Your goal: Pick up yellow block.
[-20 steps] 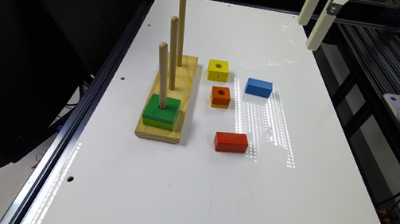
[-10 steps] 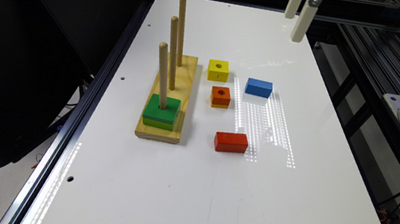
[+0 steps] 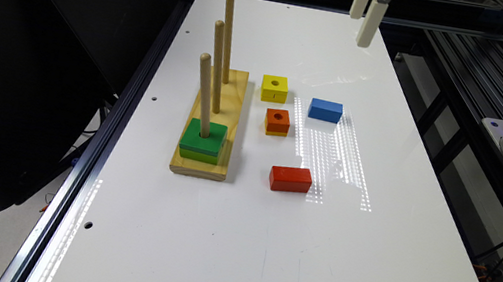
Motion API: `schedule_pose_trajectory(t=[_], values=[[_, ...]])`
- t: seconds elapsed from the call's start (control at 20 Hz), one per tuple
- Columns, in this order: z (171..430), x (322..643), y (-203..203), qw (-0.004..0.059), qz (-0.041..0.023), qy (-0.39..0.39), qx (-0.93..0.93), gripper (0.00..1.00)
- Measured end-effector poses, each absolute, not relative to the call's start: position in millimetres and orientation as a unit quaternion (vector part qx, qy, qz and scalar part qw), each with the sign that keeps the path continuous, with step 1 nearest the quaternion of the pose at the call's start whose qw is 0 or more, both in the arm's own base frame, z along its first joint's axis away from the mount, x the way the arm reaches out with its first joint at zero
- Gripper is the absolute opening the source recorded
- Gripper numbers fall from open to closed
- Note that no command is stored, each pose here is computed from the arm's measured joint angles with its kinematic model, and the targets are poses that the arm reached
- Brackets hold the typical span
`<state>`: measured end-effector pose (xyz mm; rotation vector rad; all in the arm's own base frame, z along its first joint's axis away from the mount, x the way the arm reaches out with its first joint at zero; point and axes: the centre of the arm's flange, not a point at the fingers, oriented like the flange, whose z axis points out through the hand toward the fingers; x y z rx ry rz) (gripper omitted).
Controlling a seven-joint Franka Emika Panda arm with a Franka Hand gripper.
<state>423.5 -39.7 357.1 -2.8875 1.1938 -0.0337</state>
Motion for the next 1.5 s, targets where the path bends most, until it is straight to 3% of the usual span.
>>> schedule_pose_trajectory(t=[0.35, 0.7, 1.0, 1.5], values=[[353, 449, -47, 0.0096, -0.0067, 0.382, -0.924, 1.0], [355, 463, -69, 0.0078, -0.0117, 0.382, -0.924, 1.0], [351, 474, -79, 0.0089, -0.0088, 0.382, -0.924, 1.0], [353, 476, -79, 0.0095, -0.0115, 0.381, -0.924, 1.0]])
